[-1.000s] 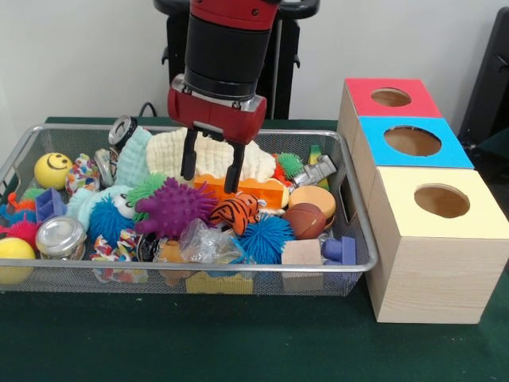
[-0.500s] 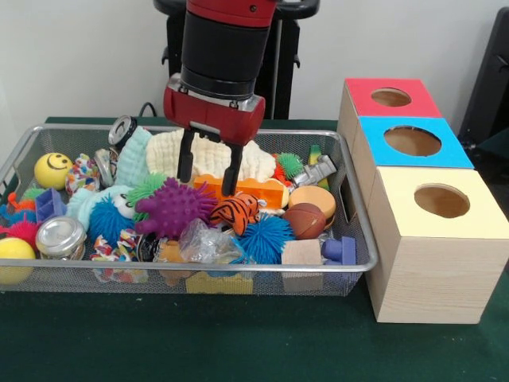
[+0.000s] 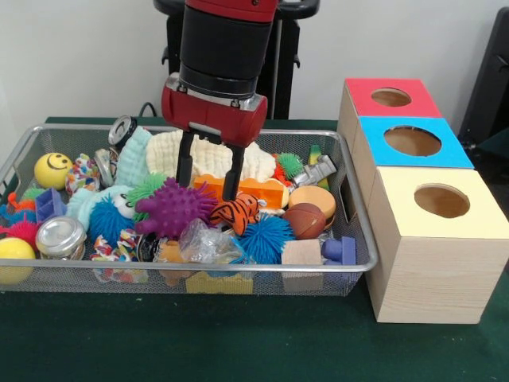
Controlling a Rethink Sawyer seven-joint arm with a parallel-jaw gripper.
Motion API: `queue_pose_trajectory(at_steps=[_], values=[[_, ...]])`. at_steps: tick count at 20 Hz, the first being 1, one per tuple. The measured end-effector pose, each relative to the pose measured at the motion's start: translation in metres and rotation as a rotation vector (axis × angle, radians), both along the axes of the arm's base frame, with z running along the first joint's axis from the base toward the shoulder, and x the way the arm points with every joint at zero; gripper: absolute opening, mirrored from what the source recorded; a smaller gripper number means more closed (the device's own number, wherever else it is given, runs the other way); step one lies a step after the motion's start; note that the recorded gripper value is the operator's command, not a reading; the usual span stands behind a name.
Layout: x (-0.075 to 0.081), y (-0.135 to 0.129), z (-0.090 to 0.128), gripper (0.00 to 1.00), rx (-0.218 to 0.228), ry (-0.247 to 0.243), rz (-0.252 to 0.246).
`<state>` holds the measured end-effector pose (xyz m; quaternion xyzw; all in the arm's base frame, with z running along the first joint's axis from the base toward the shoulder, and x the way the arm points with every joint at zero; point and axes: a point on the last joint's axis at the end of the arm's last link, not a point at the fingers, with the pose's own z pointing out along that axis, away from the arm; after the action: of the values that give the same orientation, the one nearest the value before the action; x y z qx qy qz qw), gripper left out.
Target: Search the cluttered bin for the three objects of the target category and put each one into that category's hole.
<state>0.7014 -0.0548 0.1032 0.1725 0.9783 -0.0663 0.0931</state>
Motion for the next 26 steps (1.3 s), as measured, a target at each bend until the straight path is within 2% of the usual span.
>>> queue_pose_trajectory(at_steps=[16, 26], values=[[0.006, -0.001, -0.023, 1.0, 0.073, -0.002, -0.015], [0.007, -0.014, -0.054, 1.0, 0.105, -0.028, -0.042]])
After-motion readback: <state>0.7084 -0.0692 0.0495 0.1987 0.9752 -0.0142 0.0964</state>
